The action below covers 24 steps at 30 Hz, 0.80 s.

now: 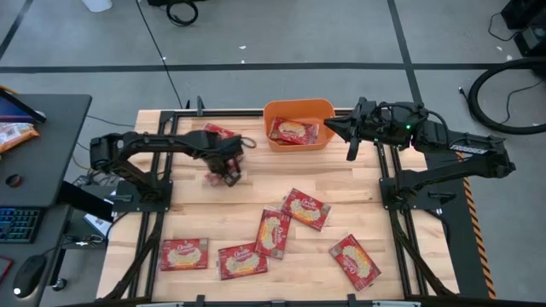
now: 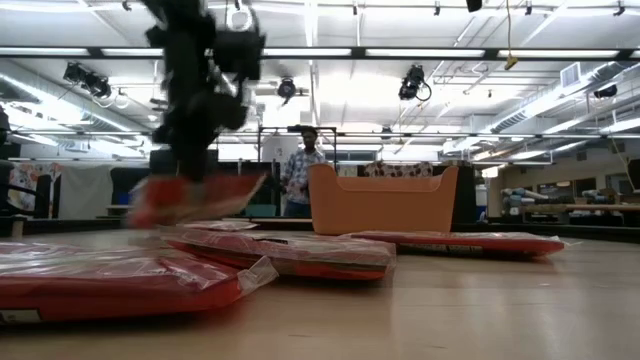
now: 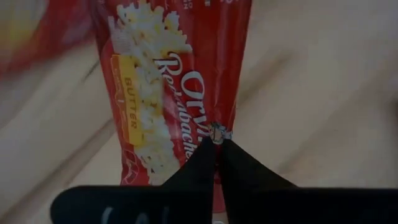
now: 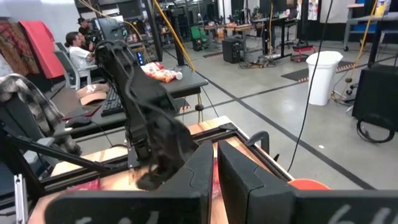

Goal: Sort popcorn bags into baskets
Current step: Put the popcorn pack into the orange bin

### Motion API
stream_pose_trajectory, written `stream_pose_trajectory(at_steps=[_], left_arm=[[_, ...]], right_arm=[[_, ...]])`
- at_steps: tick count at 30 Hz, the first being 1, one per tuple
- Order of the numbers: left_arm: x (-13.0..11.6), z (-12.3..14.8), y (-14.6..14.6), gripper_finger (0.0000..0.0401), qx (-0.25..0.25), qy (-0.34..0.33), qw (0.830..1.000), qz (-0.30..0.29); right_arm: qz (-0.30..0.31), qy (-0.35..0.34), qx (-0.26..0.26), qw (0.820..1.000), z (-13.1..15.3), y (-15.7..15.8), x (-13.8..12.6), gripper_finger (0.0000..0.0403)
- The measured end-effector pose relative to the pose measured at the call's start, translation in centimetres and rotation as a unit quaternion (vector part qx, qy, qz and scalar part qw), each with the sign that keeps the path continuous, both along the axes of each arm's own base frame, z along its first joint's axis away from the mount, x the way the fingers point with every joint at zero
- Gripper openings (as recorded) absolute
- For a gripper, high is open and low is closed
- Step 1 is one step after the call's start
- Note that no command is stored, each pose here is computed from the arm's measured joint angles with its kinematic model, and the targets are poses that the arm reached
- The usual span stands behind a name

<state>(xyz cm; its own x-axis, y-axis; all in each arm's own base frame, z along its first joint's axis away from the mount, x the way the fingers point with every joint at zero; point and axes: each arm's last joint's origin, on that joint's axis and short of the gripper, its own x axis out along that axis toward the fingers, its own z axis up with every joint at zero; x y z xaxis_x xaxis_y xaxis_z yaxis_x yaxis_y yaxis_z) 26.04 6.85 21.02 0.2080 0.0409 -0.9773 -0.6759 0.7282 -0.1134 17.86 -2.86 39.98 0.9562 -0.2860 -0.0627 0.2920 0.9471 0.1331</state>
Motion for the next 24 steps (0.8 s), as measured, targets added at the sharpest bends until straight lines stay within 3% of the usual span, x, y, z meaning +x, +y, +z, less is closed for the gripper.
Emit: stream_pose_trajectory(at_steps=[5,12,17,20,24], left_arm=[[3.3,5.3,-0.9,0.0014,0.024,-0.102,0.99,-0.092],[6.1,10.0,-1.1,0.0014,0.096,-0.18,0.971,-0.128],[8.0,11.2,-0.4,0.0013,0.178,-0.255,0.943,-0.121],[9.1,10.9,0.4,0.0013,0.239,-0.261,0.928,-0.115],[10.7,9.9,1.6,0.0013,0.28,-0.271,0.912,-0.126]], right_arm=[[-0.001,-0.004,-0.022,1.0,0.2,0.0,0.0,0.0029],[-0.007,-0.009,-0.023,1.0,0.3,-0.2,0.0,0.0029],[-0.006,-0.014,-0.022,1.0,0.4,-0.2,0.0,0.0029],[-0.004,-0.015,-0.018,1.0,0.4,-0.2,0.0,0.0029],[-0.004,-0.014,-0.014,1.0,0.3,-0.2,0.0,0.0029]])
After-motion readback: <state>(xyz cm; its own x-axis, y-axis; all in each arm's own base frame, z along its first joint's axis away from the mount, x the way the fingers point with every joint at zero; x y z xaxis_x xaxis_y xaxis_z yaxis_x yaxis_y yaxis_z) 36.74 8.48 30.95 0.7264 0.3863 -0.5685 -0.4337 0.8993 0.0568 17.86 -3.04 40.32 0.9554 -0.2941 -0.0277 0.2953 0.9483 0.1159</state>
